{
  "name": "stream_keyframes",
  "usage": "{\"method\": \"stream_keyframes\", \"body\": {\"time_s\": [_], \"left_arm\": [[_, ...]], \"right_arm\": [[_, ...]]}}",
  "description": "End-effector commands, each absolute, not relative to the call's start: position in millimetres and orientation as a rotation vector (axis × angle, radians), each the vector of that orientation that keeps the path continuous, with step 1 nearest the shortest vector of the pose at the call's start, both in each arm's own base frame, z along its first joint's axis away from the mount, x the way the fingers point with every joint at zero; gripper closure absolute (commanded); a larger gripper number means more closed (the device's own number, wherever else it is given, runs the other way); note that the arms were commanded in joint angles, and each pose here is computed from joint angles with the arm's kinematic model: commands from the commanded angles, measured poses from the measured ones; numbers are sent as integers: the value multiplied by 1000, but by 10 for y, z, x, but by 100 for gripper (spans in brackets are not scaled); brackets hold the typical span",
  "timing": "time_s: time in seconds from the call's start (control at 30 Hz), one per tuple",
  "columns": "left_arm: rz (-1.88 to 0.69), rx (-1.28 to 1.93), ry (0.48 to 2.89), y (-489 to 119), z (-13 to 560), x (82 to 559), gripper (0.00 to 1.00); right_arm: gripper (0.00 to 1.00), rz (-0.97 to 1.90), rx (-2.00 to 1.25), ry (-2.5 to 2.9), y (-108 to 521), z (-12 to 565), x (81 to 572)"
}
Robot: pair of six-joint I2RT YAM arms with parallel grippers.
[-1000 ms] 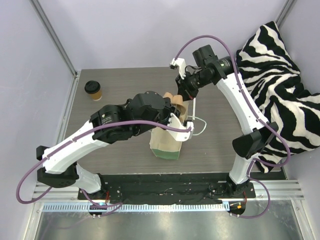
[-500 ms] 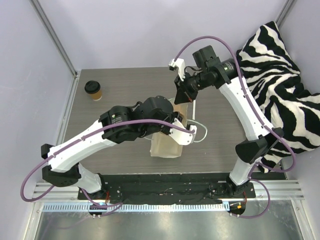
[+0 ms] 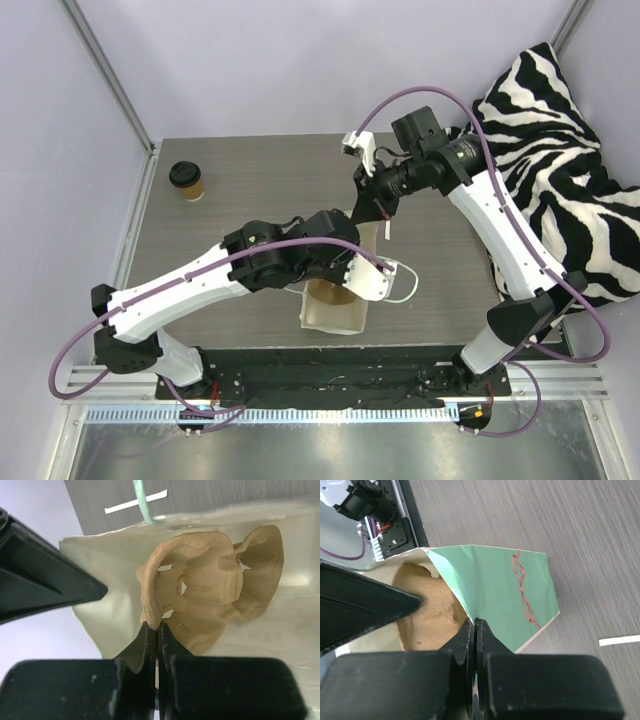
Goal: Pack the takeout coffee
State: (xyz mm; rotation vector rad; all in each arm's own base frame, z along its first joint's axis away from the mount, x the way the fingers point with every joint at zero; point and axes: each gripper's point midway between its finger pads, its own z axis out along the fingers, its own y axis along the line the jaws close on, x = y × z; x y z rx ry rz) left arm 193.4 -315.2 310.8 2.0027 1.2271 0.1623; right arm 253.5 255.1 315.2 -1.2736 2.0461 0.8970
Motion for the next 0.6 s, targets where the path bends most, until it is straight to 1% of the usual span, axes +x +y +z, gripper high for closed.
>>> {"method": "stream_keyframes", "body": {"time_s": [0.0,0.23,0.57], "left_arm": [[61,1987,1278,-3207,3086,1859,100],[1,1991,1386,-3134,2885,1895,100],[-38,1967,1536,-3029,2617,2115,100]], "right_arm": [[99,983,-1292,1929,2671,3383,2398],[99,1041,-1311,1922,2731,3353,2354],[99,1087,-1331,1952,2782,3216,2302]]}}
